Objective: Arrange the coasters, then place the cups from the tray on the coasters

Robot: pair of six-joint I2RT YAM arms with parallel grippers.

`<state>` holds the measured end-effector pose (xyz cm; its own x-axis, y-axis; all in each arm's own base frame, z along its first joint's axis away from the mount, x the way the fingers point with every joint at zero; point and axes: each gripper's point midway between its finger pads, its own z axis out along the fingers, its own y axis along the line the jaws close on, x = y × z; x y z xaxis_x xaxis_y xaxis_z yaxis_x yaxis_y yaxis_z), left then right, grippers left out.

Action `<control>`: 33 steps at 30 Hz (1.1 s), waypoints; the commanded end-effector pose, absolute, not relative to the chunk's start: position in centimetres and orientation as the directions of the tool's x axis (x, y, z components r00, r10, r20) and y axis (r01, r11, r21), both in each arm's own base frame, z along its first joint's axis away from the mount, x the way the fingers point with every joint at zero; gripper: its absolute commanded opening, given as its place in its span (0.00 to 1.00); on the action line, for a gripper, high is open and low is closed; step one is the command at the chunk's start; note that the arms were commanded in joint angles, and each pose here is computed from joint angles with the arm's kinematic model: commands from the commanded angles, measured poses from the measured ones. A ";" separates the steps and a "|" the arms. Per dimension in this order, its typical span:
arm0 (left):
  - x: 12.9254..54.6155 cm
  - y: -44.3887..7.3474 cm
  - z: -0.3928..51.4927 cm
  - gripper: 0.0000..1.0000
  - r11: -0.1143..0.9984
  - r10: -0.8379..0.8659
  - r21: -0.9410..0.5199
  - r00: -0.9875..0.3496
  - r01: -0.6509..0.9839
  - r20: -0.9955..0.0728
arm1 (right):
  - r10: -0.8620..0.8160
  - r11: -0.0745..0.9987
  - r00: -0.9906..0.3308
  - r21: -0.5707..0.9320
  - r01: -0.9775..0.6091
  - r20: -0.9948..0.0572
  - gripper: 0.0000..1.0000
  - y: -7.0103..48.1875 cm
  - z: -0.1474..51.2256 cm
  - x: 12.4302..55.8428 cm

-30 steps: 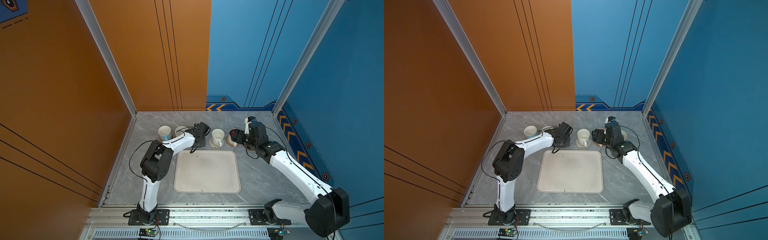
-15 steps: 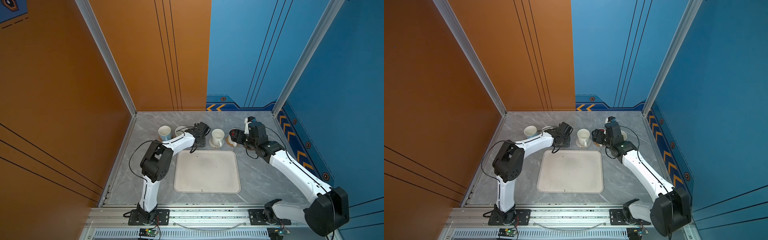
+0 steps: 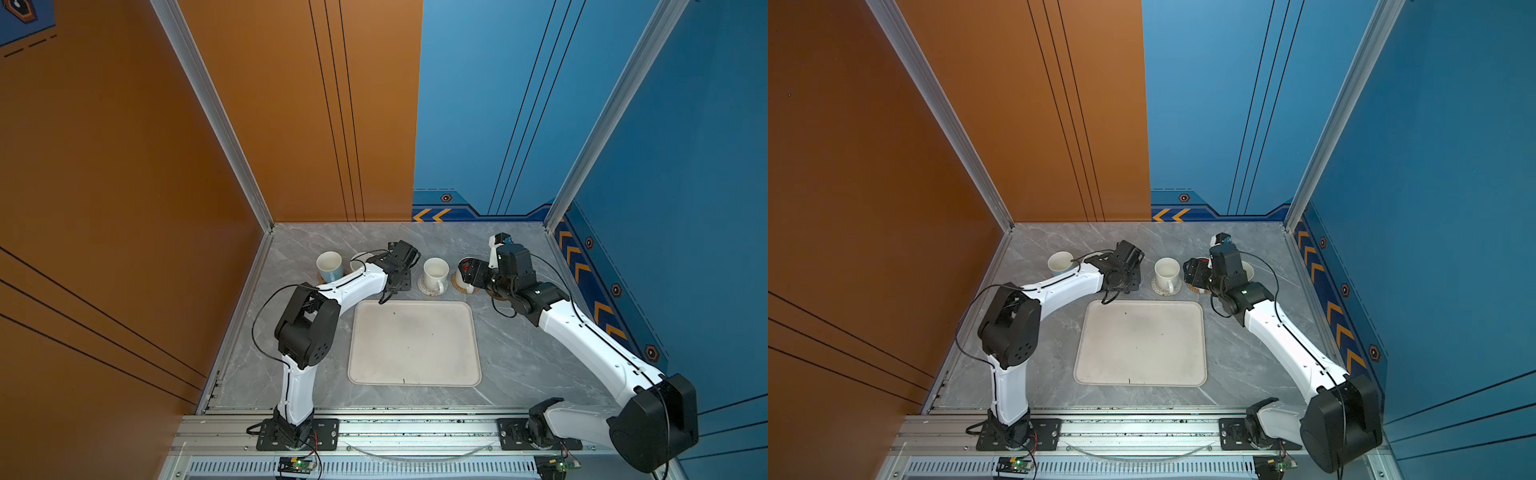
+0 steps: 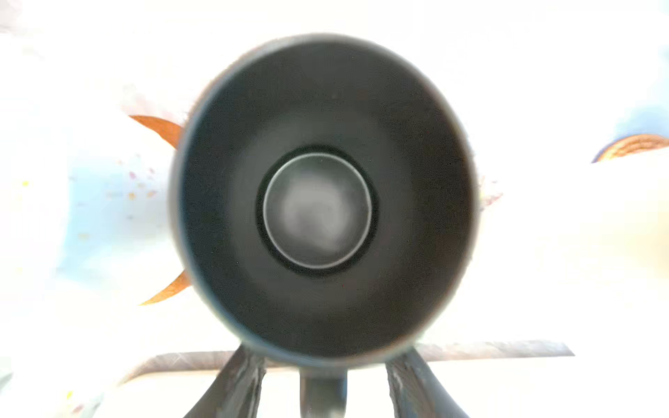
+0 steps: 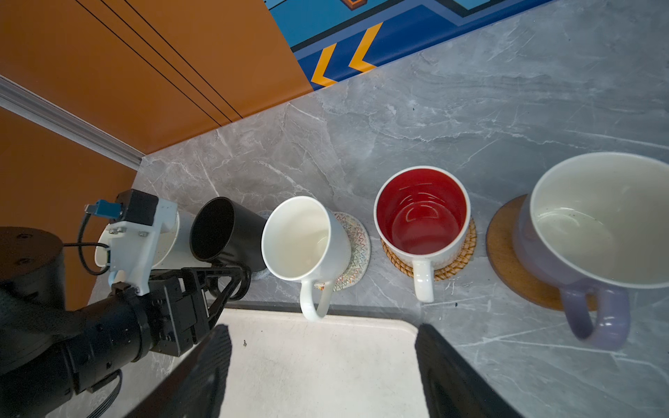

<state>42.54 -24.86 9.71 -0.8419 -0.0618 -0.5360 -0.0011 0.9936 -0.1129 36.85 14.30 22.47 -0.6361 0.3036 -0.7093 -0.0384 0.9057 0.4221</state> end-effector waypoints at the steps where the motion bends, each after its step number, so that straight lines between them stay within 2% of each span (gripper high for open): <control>1: 41.9 -24.6 12.0 0.55 0.993 -0.056 -0.120 -0.823 0.016 -0.566 | 0.312 0.895 -0.637 0.442 -0.051 -0.705 0.79 14.8 22.5 37.1; 23: 37.2 -21.8 22.9 0.57 0.978 -0.067 -0.172 -0.605 0.117 -0.794 | 0.297 0.902 -0.622 0.427 -0.066 -0.724 0.78 15.2 23.7 35.9; 27: 35.6 -19.9 25.2 0.58 0.979 -0.076 -0.158 -0.491 0.127 -0.868 | 0.285 0.907 -0.600 0.413 -0.083 -0.747 0.78 15.2 24.7 35.2; 33: 31.4 -15.5 28.1 0.68 0.978 -0.073 -0.119 -0.258 0.168 -0.963 | 0.249 0.934 -0.546 0.347 -0.082 -0.800 0.80 13.2 26.5 33.3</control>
